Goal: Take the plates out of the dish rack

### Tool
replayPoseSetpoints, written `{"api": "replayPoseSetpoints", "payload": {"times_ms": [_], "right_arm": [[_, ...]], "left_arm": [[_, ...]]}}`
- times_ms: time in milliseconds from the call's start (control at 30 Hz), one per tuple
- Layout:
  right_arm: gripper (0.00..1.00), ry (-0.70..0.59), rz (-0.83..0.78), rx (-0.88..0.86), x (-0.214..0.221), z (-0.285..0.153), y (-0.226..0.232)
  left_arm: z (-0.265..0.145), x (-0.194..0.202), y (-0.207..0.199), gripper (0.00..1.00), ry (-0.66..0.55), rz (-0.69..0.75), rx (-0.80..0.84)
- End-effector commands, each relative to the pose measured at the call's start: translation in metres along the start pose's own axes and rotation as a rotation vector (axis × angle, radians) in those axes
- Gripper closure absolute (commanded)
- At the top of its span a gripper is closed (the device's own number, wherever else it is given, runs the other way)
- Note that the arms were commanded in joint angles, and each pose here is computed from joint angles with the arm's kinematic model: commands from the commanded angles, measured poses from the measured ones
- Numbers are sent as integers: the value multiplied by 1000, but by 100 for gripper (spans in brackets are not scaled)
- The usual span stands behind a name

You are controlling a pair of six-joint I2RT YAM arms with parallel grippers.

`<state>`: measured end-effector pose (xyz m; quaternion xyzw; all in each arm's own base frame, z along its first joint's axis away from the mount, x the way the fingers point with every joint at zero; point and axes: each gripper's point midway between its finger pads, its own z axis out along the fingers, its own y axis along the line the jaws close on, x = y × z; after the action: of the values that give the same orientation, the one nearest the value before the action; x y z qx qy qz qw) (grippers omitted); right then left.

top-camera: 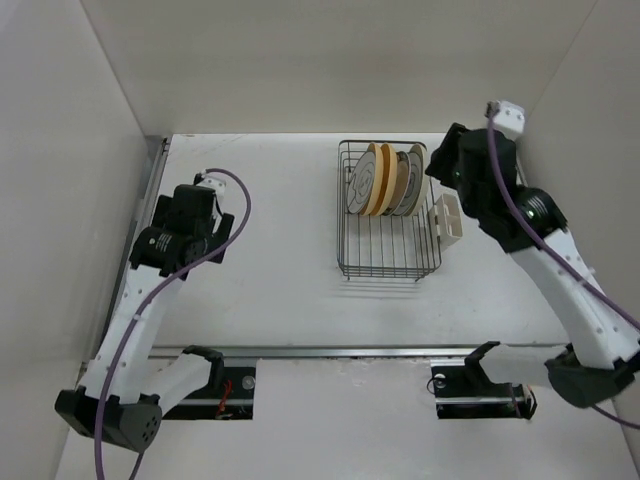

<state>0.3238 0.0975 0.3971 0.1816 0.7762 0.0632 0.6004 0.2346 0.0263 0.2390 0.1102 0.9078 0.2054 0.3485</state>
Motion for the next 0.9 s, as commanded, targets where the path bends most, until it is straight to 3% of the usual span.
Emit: {"api": "replayPoseSetpoints", "payload": {"times_ms": [0, 67, 100, 133, 300, 333, 367, 433, 567, 667, 867], "right_arm": [[54, 31, -89, -1, -6, 29, 14], [73, 68, -100, 45, 8, 53, 13], [73, 62, -94, 55, 6, 60, 13], [66, 34, -75, 76, 0, 69, 9], [63, 118, -143, 97, 38, 123, 15], [48, 139, -165, 106, 48, 131, 15], [47, 140, -171, 121, 50, 137, 15], [47, 164, -208, 182, 68, 154, 8], [61, 152, -242, 288, 80, 174, -5], [66, 119, -262, 361, 75, 182, -12], [66, 138, -315, 434, 87, 191, -24]], "left_arm": [[-5, -7, -5, 1, 15, -86, 30], [-3, -17, -1, 3, -22, -117, 3], [0, -16, 3, 4, -21, -119, -27], [5, -13, 2, 4, -13, -115, -42], [15, -8, 1, 4, -25, -113, -65], [17, -5, -1, 4, -17, -108, -64], [18, -3, -2, 4, -19, -110, -65], [20, 1, -4, 4, -8, -114, -63], [25, 6, -6, 4, -4, -122, -74], [25, 7, -5, 4, -10, -125, -83], [29, 14, -5, 4, 10, -122, -87]]}}
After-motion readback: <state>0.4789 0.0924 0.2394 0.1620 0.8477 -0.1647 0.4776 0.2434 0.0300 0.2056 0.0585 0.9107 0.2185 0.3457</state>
